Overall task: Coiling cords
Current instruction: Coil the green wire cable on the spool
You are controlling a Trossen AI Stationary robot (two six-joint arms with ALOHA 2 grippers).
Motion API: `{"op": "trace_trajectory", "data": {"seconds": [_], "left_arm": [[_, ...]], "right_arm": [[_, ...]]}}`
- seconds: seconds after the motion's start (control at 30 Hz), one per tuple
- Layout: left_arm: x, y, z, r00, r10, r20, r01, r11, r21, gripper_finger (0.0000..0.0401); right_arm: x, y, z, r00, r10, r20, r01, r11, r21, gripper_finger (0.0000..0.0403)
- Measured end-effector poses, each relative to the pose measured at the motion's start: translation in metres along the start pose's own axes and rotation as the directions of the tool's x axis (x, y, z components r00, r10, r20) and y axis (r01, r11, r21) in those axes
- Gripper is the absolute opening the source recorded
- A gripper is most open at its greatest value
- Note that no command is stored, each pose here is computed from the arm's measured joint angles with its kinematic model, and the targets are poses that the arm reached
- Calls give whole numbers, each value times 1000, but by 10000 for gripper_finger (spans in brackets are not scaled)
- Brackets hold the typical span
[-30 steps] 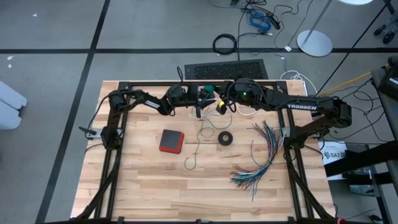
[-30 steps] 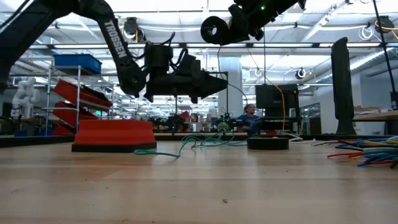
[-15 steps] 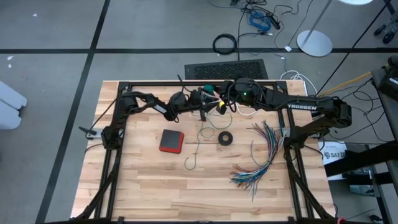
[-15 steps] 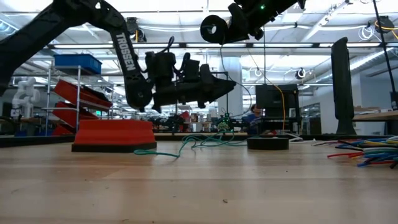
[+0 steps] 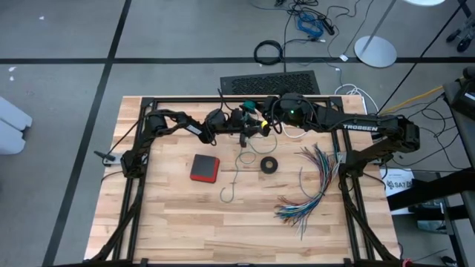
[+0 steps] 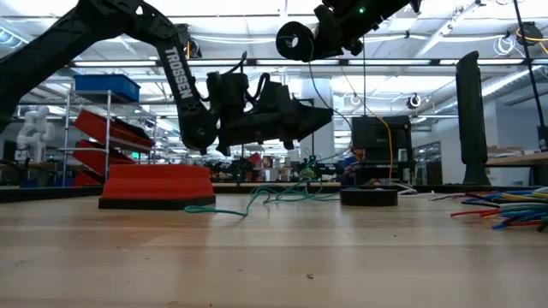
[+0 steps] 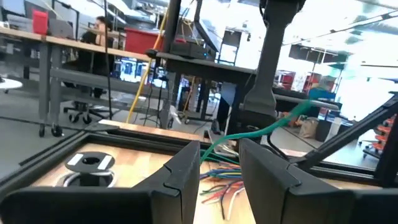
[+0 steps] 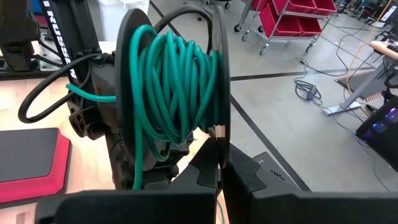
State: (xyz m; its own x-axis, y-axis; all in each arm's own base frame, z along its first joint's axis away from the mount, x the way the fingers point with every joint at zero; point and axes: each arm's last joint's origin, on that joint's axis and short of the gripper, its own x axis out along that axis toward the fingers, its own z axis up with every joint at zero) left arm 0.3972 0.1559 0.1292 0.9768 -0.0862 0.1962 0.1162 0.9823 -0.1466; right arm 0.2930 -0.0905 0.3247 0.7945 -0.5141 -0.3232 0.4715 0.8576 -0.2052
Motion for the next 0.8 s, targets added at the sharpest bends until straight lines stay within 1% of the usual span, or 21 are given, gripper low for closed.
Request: {"op": "trace_trajectory", "data": {"seconds": [0.2, 0.33, 0.63, 0.8], "left_arm": [[0, -1, 0, 999, -32, -7, 32, 999, 30, 118], [0, -1, -2, 999, -30, -30, 31, 999, 44, 122], [0, -1, -4, 999, -31, -40, 33, 999, 42, 161], [2, -5, -5, 997, -53, -46, 55, 998, 40, 167]], "right_arm": [[0, 0, 0, 1000, 0, 0, 0, 1000, -2, 0], [0, 0, 0, 1000, 0, -2, 0, 1000, -2, 0], [0, 0, 0, 1000, 0, -2, 0, 1000, -3, 0], [0, 0, 0, 1000, 0, -2, 0, 1000, -3, 0]]}}
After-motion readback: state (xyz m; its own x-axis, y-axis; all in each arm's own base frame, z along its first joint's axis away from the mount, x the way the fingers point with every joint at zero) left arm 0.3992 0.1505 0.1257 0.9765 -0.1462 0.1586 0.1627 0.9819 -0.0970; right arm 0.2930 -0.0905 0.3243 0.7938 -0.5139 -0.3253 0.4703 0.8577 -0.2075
